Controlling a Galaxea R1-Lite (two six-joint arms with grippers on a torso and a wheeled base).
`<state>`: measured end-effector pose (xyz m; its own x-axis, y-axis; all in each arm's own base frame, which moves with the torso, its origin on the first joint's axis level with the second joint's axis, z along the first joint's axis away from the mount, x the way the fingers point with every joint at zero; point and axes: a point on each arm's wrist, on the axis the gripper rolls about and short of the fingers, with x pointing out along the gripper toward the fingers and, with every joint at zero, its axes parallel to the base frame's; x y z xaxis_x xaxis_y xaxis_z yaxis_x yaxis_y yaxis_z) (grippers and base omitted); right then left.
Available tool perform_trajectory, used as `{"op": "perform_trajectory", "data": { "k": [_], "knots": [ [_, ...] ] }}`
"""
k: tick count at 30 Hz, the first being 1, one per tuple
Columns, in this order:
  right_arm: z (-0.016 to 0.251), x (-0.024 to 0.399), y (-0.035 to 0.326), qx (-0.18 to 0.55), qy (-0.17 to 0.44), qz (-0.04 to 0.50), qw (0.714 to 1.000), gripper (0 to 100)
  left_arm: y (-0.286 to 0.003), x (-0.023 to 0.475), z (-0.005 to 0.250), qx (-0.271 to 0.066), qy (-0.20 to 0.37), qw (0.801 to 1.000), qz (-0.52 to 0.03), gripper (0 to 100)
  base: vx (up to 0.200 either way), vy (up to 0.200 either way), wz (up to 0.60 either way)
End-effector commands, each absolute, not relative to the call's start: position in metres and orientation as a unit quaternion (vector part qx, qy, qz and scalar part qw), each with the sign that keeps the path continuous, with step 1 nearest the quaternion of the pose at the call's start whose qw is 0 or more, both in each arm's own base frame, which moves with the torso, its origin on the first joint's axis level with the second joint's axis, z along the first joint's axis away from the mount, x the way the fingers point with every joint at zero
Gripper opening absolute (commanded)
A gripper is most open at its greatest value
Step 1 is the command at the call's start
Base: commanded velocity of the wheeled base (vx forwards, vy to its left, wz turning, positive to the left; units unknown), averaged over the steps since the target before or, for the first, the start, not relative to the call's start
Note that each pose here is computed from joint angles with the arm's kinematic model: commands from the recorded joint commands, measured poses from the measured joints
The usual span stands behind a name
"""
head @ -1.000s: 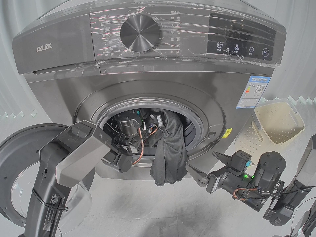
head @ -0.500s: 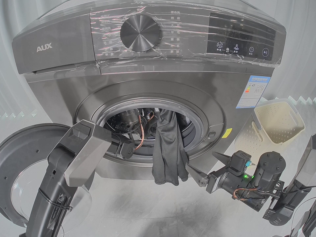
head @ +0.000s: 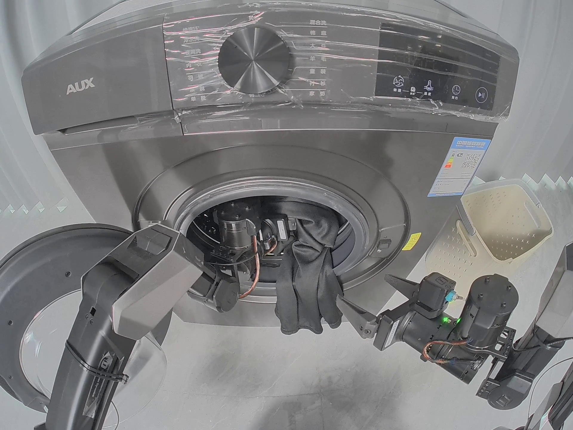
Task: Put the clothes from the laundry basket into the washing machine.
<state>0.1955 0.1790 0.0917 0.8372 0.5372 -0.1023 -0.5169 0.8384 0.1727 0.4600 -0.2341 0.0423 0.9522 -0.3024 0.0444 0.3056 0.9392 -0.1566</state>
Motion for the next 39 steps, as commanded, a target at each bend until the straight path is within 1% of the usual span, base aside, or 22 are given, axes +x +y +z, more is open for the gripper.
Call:
{"op": "perform_trajectory", "data": {
  "k": [1,5,8,12,13,18,28,29,36,37,39],
  "knots": [
    [0.092,0.196,0.179,0.069,0.073,0.276,0.956,100,-0.237,0.440,0.049,-0.069,0.020,0.983,-0.171,100,0.000,0.000,0.00],
    [0.092,0.195,0.180,0.069,0.074,0.277,0.955,100,-0.246,0.414,0.034,-0.050,0.075,0.972,-0.217,100,0.000,0.000,0.00],
    [0.092,0.195,0.180,0.069,0.074,0.277,0.955,100,-0.253,0.403,0.025,-0.043,0.096,0.965,-0.242,100,0.000,0.000,0.00],
    [0.092,0.195,0.180,0.069,0.073,0.278,0.955,100,-0.264,0.400,0.014,-0.040,0.102,0.961,-0.254,100,0.000,0.000,0.00],
    [0.092,0.195,0.180,0.069,0.073,0.278,0.955,100,-0.266,0.402,0.006,-0.038,0.106,0.961,-0.254,100,0.000,0.000,0.00],
    [0.093,0.195,0.182,0.070,0.071,0.280,0.955,100,-0.275,0.404,-0.009,-0.036,0.110,0.959,-0.260,100,0.000,0.000,0.00],
    [0.092,0.195,0.183,0.070,0.071,0.282,0.954,100,-0.284,0.407,-0.016,-0.038,0.106,0.957,-0.266,100,0.000,0.000,0.00],
    [0.092,0.194,0.183,0.070,0.071,0.283,0.954,100,-0.285,0.407,-0.016,-0.039,0.106,0.957,-0.267,0,0.000,0.000,0.00],
    [0.092,0.194,0.183,0.069,0.073,0.283,0.954,100,-0.285,0.419,0.001,-0.059,0.070,0.964,-0.251,0,0.000,0.000,0.00],
    [0.092,0.195,0.184,0.070,0.071,0.283,0.954,100,-0.283,0.429,0.015,-0.075,0.044,0.969,-0.232,0,0.000,0.000,0.00],
    [0.092,0.195,0.183,0.070,0.071,0.283,0.954,100,-0.276,0.441,0.027,-0.091,0.020,0.973,-0.209,0,0.000,0.000,0.00]
  ]
}}
